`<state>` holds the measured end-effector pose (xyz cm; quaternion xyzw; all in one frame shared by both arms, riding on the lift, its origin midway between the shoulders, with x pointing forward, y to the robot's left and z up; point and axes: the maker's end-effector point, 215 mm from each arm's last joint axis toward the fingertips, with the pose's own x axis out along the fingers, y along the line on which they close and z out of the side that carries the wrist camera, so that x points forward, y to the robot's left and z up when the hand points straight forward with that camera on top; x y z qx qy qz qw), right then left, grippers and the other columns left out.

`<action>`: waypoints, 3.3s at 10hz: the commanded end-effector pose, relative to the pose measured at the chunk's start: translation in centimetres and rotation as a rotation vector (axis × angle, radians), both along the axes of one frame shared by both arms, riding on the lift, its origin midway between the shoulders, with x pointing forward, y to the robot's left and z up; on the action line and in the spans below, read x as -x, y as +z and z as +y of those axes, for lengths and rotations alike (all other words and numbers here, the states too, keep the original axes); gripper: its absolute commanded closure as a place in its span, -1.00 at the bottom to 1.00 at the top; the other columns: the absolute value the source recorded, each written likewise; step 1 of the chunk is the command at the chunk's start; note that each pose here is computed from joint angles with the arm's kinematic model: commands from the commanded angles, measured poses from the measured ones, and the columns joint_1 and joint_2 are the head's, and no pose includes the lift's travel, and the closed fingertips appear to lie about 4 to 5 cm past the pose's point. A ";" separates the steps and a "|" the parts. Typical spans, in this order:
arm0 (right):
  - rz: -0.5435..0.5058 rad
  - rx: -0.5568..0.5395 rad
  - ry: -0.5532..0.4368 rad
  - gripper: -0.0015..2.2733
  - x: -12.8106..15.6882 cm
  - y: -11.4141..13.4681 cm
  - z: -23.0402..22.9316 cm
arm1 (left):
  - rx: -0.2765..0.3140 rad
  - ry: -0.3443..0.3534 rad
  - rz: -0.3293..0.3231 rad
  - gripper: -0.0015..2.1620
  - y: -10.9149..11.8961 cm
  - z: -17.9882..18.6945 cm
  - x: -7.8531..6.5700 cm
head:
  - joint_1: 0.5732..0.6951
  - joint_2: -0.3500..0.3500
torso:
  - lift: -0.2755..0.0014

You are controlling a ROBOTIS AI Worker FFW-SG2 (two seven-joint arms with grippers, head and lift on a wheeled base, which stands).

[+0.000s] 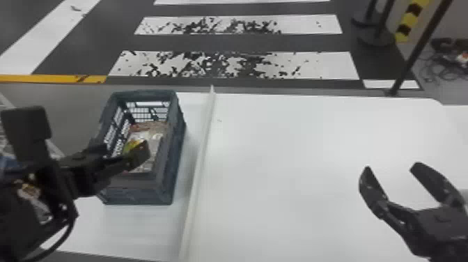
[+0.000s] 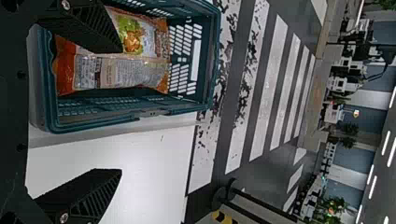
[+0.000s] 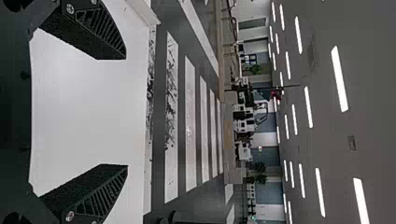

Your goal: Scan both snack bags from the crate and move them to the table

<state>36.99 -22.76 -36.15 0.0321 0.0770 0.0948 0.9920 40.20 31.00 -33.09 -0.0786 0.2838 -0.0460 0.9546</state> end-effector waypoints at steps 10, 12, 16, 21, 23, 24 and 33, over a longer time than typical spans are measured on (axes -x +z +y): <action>-0.007 0.047 -0.001 -0.90 0.4 -1.5 -1.5 | -0.030 0.065 0.192 -0.88 -7.2 4.9 -11.8 | 1.00 0.49 | 0.36; -0.027 0.054 -0.013 -0.90 0.6 -1.7 -2.7 | -0.062 0.064 0.248 -0.88 -9.3 4.6 -12.9 | 1.00 0.42 | 0.36; -0.057 0.055 -0.021 -0.90 0.8 -1.9 -3.8 | -0.108 0.052 0.354 -0.88 -12.6 4.9 -12.8 | 1.00 0.34 | 0.36; -0.086 0.043 -0.020 -0.91 1.5 -1.1 -3.7 | -0.128 0.027 0.379 -0.88 -16.5 3.6 -13.1 | 1.00 0.30 | 0.36; -0.112 0.051 -0.024 -0.91 2.4 -0.4 -4.1 | -0.110 0.026 0.382 -0.88 -18.4 3.4 -12.9 | 1.00 0.29 | 0.36; -0.130 0.053 -0.027 -0.91 3.0 0.0 -4.2 | -0.101 0.023 0.397 -0.86 -19.4 3.2 -12.3 | 1.00 0.28 | 0.36; -0.216 0.009 -0.053 -0.91 4.8 2.7 -4.6 | -0.046 0.005 0.296 0.98 -12.0 3.0 -6.9 | 1.00 0.24 | 0.36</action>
